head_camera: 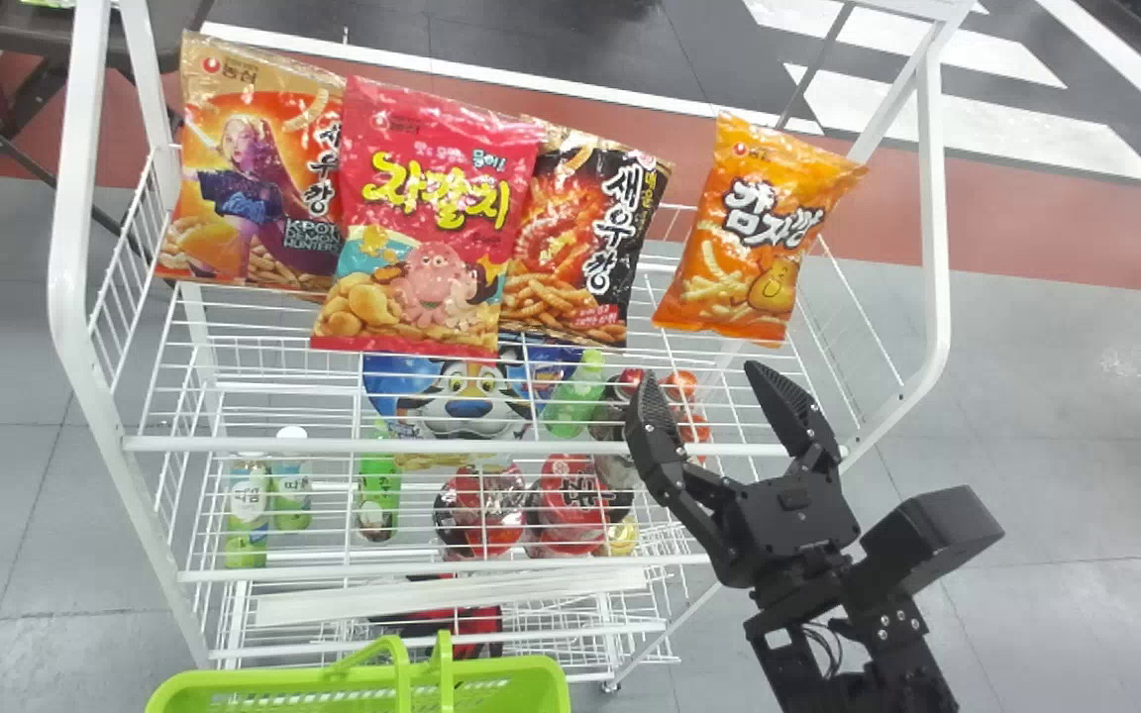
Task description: Hold basket handle with left hand then pick Gamjakkang with right hand and place into basket
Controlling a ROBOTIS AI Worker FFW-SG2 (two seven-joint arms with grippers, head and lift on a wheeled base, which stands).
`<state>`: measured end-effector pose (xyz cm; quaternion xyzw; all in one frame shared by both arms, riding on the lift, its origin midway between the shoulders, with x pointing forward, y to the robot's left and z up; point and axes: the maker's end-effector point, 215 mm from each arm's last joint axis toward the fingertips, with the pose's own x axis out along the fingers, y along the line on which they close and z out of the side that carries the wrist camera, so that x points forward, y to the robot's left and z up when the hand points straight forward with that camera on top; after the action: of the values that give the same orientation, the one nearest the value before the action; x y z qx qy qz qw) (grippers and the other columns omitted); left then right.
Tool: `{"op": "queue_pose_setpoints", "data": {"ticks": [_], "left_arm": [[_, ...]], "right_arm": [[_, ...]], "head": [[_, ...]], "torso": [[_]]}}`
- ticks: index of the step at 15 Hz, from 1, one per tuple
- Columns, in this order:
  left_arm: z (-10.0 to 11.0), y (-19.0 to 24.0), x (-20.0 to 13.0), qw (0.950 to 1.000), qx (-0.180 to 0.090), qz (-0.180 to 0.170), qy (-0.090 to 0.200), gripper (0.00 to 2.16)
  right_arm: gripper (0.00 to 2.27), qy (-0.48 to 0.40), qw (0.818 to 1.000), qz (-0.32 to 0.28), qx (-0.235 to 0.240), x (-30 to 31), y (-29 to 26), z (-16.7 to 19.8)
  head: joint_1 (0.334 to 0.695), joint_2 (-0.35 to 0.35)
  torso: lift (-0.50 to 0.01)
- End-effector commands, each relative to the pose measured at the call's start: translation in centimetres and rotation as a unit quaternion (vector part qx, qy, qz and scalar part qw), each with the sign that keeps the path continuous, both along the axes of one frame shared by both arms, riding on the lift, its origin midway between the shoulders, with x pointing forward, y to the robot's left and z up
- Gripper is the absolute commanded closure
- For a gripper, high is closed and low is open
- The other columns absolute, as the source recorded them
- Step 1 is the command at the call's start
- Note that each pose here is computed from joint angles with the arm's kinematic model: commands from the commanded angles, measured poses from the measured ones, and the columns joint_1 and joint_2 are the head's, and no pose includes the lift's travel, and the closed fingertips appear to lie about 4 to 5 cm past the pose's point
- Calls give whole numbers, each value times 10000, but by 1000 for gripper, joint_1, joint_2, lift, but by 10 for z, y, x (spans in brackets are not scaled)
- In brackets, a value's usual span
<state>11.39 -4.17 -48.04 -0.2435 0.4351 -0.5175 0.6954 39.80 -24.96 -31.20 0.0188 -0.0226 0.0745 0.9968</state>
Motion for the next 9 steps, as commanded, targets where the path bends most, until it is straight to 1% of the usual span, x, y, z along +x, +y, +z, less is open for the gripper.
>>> {"op": "queue_pose_setpoints", "data": {"ticks": [1,9], "left_arm": [[-1,0,0,10000,3,7,30,2148],[-5,1,1,10000,16,7,59,2148]], "right_arm": [[93,-12,10000,-9,-4,1,0,1],[93,-99,9999,-106,-25,5,-5,6]], "head": [[695,-350],[695,-350]], "torso": [[-19],[-19]]}}
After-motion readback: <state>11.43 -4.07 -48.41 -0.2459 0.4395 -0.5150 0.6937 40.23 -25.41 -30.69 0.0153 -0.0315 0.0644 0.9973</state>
